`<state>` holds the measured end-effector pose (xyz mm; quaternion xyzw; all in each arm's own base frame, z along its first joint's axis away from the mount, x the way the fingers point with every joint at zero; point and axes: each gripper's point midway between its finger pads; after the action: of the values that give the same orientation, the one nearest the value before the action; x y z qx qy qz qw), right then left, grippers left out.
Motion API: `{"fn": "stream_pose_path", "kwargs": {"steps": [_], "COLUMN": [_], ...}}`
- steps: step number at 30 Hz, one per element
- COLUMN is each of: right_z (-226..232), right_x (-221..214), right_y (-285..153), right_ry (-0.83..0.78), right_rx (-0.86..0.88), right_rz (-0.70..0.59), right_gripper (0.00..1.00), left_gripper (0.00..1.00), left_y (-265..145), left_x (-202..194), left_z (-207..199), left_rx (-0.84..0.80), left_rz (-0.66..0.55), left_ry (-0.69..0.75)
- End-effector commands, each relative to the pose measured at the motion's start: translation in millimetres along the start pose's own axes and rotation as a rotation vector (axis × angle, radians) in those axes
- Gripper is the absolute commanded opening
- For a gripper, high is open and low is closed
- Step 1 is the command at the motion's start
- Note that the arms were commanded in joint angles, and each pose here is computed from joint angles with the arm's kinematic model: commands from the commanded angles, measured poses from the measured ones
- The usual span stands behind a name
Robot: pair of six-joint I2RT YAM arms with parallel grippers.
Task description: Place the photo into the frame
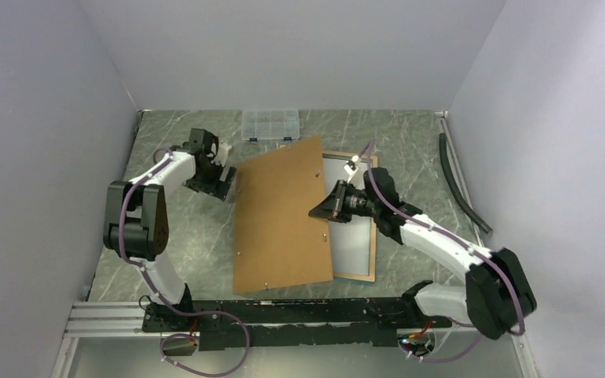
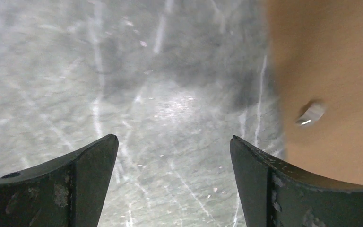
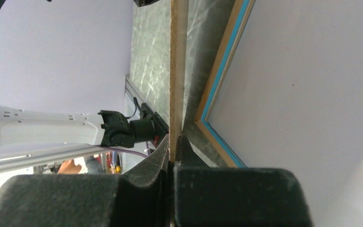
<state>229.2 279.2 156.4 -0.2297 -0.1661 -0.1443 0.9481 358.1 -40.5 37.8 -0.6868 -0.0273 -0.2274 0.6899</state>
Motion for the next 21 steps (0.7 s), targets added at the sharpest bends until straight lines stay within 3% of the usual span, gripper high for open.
{"fn": "stream_pose_path", "kwargs": {"steps": [1, 6, 11, 21], "right_z": [34.2, 18.4, -3.9, 1.7], "right_x": [49.2, 63.1, 57.3, 59.1], "right_y": [-38.5, -89.0, -120.1, -129.0], "right_ry": [-0.125, -0.063, -0.006, -0.009], "right_rx": [0.014, -0.073, -0.140, -0.086], "right_rz": [-0.201, -0.307, -0.316, -0.250], "right_gripper": [0.00, 0.00, 0.00, 0.00], "left_gripper": [0.94, 0.95, 0.95, 0.95], "left_y": [-53.3, -68.9, -61.4, -51.8], "left_x": [39.8, 46.8, 40.8, 36.1], "left_z": [16.4, 20.7, 16.0, 6.7], "left_rx": [-0.031, -0.043, -0.066, -0.101], "left_rz": [-0.139, -0.160, -0.138, -0.114], "left_ry": [-0.059, -0.065, -0.064, -0.048]}}
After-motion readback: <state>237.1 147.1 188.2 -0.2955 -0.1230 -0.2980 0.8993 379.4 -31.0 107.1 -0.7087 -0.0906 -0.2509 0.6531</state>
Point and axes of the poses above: each gripper's point midway between its finger pads, its own y axis out along the fingers, its own z axis along the line the jaws close on, x = y × z, and after that the axes turned 4 degrees about -y, right-handed
